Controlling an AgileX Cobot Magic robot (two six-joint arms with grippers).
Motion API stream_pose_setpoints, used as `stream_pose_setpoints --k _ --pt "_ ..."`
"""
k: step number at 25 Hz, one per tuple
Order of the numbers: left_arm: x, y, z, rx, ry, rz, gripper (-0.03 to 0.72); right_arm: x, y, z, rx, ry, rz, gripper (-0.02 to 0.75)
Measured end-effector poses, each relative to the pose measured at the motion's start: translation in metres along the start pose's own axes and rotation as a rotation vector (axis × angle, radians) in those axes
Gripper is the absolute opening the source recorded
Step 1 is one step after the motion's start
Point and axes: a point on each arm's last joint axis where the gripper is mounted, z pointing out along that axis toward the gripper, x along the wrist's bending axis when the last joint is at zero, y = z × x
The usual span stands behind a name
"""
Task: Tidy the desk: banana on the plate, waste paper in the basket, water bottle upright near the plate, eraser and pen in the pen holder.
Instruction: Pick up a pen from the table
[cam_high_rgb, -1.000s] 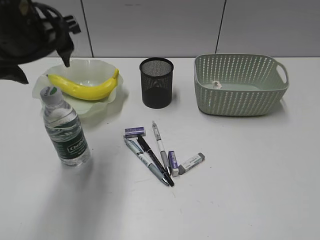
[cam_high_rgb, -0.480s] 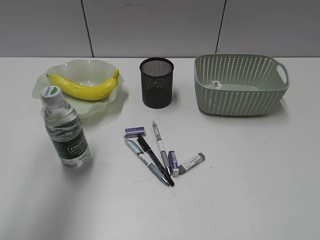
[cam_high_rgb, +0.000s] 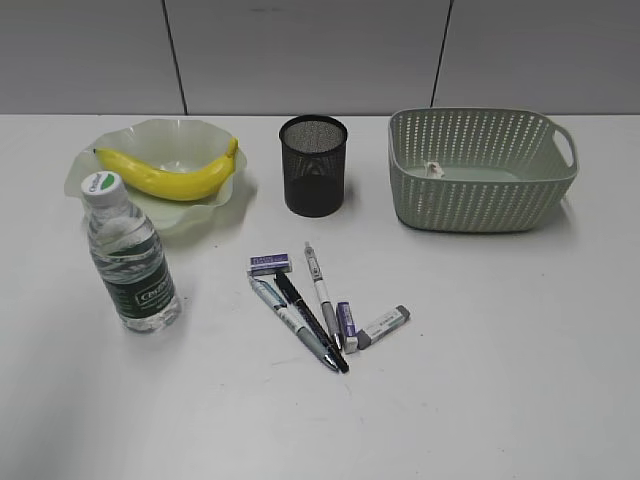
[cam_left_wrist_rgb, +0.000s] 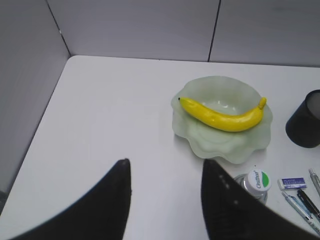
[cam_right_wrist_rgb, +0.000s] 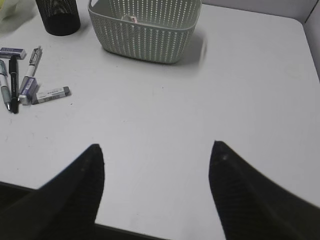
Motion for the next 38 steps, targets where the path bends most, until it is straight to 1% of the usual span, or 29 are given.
stream_pose_setpoints --k 1,3,7,9,11,13,15,18,20,22,24,26,27,29,33,36,38 --pt "0.012 -0.007 -0.013 -0.031 -0.015 -0.015 0.34 0.0 0.0 0.0 0.0 0.0 0.0 0.519" --pt "0.027 -0.02 -0.025 -0.058 -0.025 -0.018 0.33 0.0 0.0 0.0 0.0 0.001 0.0 0.519" --pt "0.048 -0.062 -0.028 -0.051 -0.029 -0.012 0.324 0.002 0.01 0.009 0.042 0.024 0.001 0.519" --pt "0.057 -0.087 -0.025 -0.034 -0.032 -0.008 0.325 0.007 0.024 0.019 0.047 0.068 -0.033 0.512" --pt "0.068 -0.112 -0.025 -0.031 -0.048 -0.019 0.322 0.013 0.04 0.033 0.048 0.139 -0.078 0.489" --pt "0.074 -0.13 -0.024 -0.03 -0.06 -0.029 0.321 0.021 0.053 0.055 0.093 0.217 -0.122 0.46" --pt "0.081 -0.147 -0.024 -0.039 -0.083 -0.046 0.321 0.026 0.065 0.078 0.151 0.276 -0.148 0.426" --pt "0.084 -0.168 -0.022 -0.055 -0.149 -0.064 0.321 0.033 0.083 0.118 0.258 0.348 -0.173 0.372" --pt "0.083 -0.177 -0.021 -0.08 -0.207 -0.052 0.321 0.036 0.095 0.149 0.333 0.381 -0.18 0.326" --pt "0.081 -0.184 -0.019 -0.101 -0.253 -0.012 0.321 0.041 0.109 0.171 0.361 0.406 -0.193 0.29" --pt "0.077 -0.188 -0.016 -0.1 -0.282 0.041 0.321 0.052 0.119 0.194 0.389 0.441 -0.221 0.279" --pt "0.073 -0.192 -0.013 -0.087 -0.307 0.106 0.321 0.07 0.126 0.218 0.424 0.479 -0.252 0.275" --pt "0.071 -0.193 -0.013 -0.083 -0.319 0.126 0.321 0.078 0.126 0.23 0.453 0.486 -0.25 0.275" --pt "0.069 -0.194 -0.012 -0.086 -0.345 0.163 0.321 0.098 0.128 0.251 0.501 0.484 -0.263 0.273" --pt "0.065 -0.195 -0.014 -0.086 -0.389 0.222 0.321 0.14 0.124 0.29 0.604 0.439 -0.262 0.272" --pt "0.064 -0.196 -0.014 -0.086 -0.397 0.238 0.321 0.169 0.115 0.318 0.707 0.422 -0.245 0.271" --pt "0.064 -0.196 -0.014 -0.085 -0.399 0.239 0.321 0.185 0.106 0.338 0.764 0.415 -0.243 0.27"
